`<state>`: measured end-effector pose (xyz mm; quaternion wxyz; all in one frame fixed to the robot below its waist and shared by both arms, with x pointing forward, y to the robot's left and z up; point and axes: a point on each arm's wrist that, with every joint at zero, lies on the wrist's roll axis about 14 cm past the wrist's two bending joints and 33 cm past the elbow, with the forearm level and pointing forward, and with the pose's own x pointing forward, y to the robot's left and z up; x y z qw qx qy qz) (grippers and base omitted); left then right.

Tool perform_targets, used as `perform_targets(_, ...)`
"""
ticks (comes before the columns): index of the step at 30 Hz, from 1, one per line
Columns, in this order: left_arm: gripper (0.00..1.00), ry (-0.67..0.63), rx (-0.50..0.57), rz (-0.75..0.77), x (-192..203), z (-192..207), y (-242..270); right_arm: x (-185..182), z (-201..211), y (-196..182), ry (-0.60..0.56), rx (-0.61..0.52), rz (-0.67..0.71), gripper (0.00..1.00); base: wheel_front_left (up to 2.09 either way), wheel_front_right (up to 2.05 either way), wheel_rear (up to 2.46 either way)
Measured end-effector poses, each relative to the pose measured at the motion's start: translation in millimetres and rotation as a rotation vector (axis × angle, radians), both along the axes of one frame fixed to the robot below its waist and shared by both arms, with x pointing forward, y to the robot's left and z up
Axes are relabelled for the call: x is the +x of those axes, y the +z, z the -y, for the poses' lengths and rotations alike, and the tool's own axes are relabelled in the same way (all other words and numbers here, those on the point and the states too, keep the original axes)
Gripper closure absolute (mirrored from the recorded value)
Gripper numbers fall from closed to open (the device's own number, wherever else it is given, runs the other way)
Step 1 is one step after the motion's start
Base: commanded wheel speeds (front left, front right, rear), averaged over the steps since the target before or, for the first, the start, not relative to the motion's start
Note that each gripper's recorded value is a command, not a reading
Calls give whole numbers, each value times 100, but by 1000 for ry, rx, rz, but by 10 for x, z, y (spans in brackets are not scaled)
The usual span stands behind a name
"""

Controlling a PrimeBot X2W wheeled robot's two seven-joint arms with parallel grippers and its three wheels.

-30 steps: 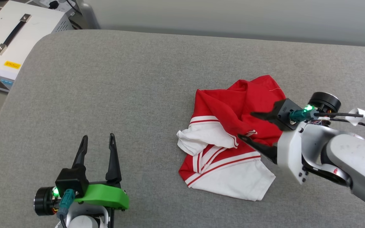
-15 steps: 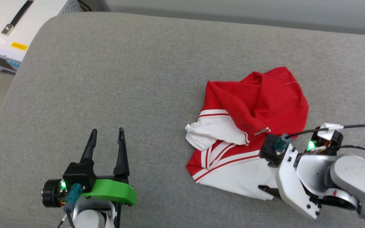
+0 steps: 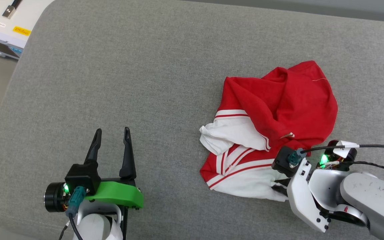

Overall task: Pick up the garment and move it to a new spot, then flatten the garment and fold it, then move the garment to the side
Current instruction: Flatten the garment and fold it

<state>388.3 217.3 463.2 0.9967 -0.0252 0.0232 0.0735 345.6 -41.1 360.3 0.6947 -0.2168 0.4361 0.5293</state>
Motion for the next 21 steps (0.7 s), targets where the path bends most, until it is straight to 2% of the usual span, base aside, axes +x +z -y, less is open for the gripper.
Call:
perform_targets(6, 0, 6, 3, 30, -54, -21, 107, 163, -95, 395, -55, 163, 122, 100, 0, 0, 0)
perform_targets(10, 0, -5, 4, 47, -120, 18, 167, 373, 171, 780, -159, 220, 240, 100, 0, 0, 0)
perform_targets(15, 0, -48, 7, 67, -101, 143, 225, 383, 757, 904, -331, 183, 277, 100, 0, 0, 0)
perform_targets(21, 0, -97, 3, 88, -25, 296, 281, 226, 1468, 718, -551, 83, 235, 100, 0, 0, 0)
